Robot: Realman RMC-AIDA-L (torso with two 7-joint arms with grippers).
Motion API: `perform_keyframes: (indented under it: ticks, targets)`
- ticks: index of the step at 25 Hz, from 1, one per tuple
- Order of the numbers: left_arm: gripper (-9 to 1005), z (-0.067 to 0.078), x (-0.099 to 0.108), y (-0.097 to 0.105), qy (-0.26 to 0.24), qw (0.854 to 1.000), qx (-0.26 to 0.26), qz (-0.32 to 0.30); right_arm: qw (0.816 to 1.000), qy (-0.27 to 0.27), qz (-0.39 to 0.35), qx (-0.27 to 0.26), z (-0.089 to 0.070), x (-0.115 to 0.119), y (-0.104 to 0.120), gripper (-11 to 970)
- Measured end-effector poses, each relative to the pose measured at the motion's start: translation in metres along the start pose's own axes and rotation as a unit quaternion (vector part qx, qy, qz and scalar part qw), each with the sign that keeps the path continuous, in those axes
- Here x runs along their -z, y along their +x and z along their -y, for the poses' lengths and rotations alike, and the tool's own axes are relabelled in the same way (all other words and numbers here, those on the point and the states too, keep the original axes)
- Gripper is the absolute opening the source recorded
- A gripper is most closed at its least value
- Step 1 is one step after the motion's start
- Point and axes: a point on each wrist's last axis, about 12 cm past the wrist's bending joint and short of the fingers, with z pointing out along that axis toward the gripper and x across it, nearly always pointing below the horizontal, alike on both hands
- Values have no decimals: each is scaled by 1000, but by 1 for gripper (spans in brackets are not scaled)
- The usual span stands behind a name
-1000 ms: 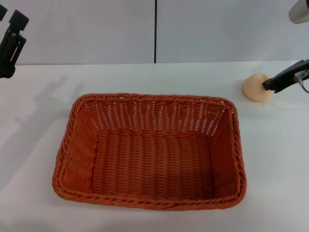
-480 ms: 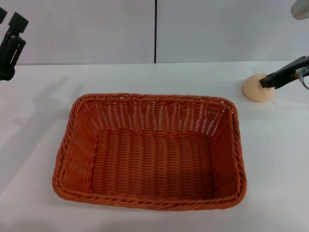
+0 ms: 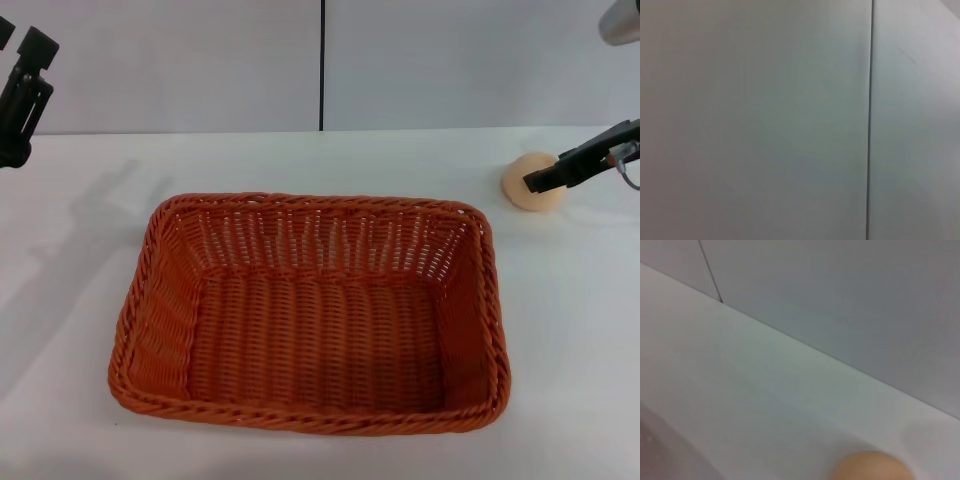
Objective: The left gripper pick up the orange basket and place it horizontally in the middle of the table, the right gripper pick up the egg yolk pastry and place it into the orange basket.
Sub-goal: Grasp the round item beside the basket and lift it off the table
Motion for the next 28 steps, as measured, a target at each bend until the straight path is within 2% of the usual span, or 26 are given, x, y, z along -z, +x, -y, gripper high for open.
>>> perform_keyframes:
  ticks: [5,13,23,28]
  targets:
    - [528,0,0,0,0,1000,0,0,1000,1,-2,-1,0,-4,0,603]
    - [528,0,-2,0,1,1000,3,1,1000,2,-8,-3,-1,-13,2,602]
    - [528,-1,-2,0,0,1000,2,1,1000,16,9,1,2,-7,1,457]
    - [528,-1,-3,0,-1,1000,2,2,1000,15,9,3,1,-7,1,337]
